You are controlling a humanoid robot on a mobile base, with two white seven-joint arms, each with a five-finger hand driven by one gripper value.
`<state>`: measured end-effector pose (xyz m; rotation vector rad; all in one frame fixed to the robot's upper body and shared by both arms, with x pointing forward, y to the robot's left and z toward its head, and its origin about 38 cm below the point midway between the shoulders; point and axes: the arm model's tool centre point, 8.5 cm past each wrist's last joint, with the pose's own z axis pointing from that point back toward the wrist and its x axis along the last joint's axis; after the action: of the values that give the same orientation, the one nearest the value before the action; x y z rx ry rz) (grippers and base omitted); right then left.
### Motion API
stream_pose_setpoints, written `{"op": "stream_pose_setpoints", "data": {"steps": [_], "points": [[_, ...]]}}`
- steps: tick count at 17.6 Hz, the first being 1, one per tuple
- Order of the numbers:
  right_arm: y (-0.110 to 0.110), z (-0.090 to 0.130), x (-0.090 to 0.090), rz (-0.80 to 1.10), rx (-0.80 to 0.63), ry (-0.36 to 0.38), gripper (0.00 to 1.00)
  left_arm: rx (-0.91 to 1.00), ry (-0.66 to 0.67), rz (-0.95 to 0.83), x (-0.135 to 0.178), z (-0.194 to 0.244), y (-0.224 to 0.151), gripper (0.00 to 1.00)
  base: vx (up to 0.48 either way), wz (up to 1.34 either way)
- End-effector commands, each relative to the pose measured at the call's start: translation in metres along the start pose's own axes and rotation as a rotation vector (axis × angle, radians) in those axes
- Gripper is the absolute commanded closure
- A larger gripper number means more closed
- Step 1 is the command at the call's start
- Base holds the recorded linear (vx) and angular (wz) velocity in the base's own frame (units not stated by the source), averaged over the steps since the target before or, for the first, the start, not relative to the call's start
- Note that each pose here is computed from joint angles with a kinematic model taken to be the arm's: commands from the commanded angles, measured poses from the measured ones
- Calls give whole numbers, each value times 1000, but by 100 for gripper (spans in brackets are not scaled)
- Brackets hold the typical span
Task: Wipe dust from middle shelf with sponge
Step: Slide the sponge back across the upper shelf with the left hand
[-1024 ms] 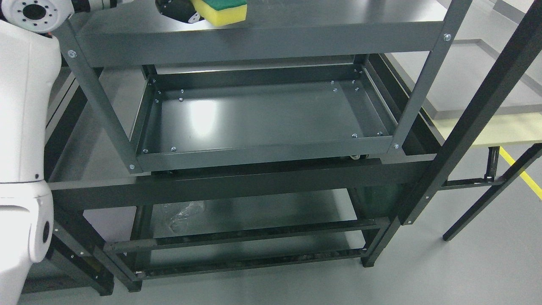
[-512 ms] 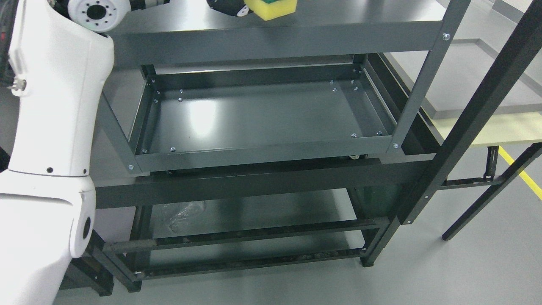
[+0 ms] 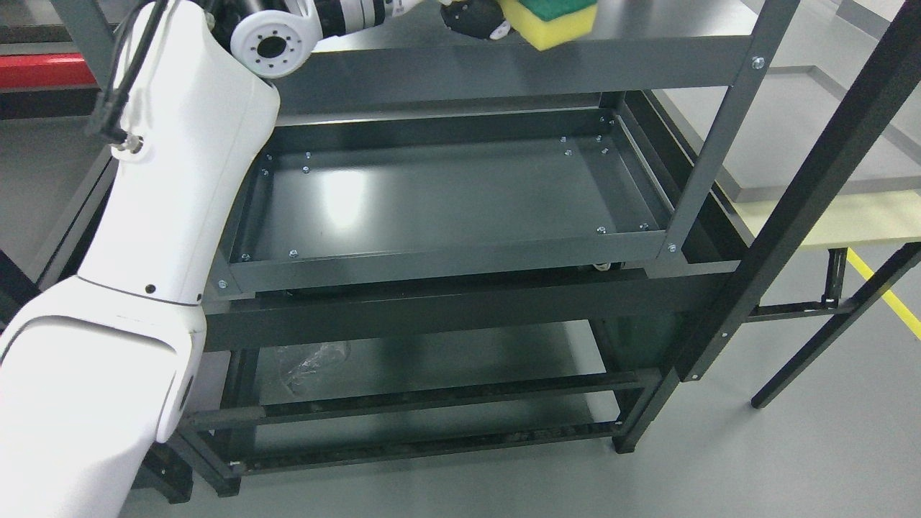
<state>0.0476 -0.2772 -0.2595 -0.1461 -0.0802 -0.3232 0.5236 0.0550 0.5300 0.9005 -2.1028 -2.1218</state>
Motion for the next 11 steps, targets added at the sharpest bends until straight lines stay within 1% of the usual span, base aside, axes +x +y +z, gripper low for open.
{"op": "stream_pose_setpoints", "data": {"steps": [1,3,7,8,11], "points": [[-10,-1,3,3,-14,48,0,-187,-72,20,23,-21,-46,99,0,0],[-10,-1,2,3,-14,49,0,-191,-77,-6,26,-21,-36,99,0,0],[-10,-1,3,3,-14,48,0,-172,-82,-81,29,-20,-3,99,0,5],[-10,-1,2,3,-14,49,0,-169,-77,-89,28,-17,0,99,1,21],[-10,-1,2,3,-14,49,0,-178,-21,-93,9,7,9,99,0,0]]}}
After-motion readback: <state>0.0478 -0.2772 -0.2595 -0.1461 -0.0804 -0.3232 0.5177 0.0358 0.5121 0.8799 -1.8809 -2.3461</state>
